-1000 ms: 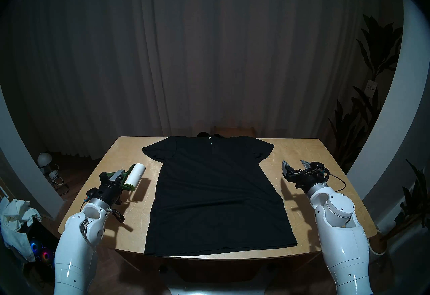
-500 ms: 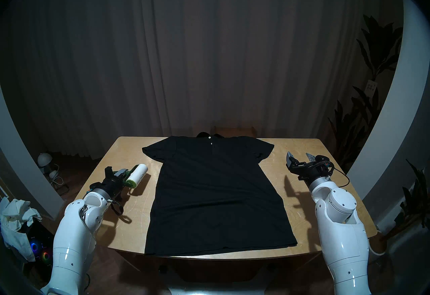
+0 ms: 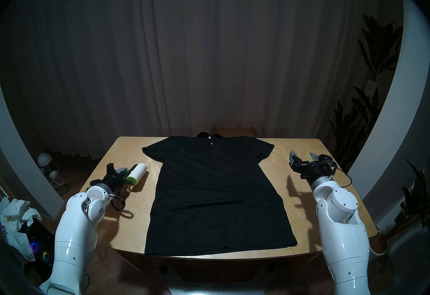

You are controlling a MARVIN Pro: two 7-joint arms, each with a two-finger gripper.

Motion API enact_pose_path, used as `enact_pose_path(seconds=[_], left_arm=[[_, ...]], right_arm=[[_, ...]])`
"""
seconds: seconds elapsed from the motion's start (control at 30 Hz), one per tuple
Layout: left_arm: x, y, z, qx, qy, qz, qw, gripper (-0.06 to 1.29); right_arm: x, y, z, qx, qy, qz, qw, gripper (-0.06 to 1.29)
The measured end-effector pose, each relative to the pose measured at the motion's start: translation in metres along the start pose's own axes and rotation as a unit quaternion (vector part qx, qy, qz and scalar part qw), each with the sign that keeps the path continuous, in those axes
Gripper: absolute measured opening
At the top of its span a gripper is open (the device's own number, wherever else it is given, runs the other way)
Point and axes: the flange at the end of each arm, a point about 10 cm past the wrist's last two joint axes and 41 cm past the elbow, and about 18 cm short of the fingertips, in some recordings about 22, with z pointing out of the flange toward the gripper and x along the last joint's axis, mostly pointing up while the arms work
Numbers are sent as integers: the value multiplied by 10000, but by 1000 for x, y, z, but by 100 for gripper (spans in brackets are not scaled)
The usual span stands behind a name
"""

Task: Use the fur roller to clean a top

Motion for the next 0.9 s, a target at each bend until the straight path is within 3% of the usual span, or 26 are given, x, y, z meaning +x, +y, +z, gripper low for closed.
enact_pose_path(seconds=[0.67,0.9], left_arm=[[-4,8,6,761,6,46,9971,4],[-4,9,6,884,22,33,9961,4]], right_arm=[[-4,2,-4,46,-65,71,9999,120],[-4,4,-5,35,-60,90,9999,120]])
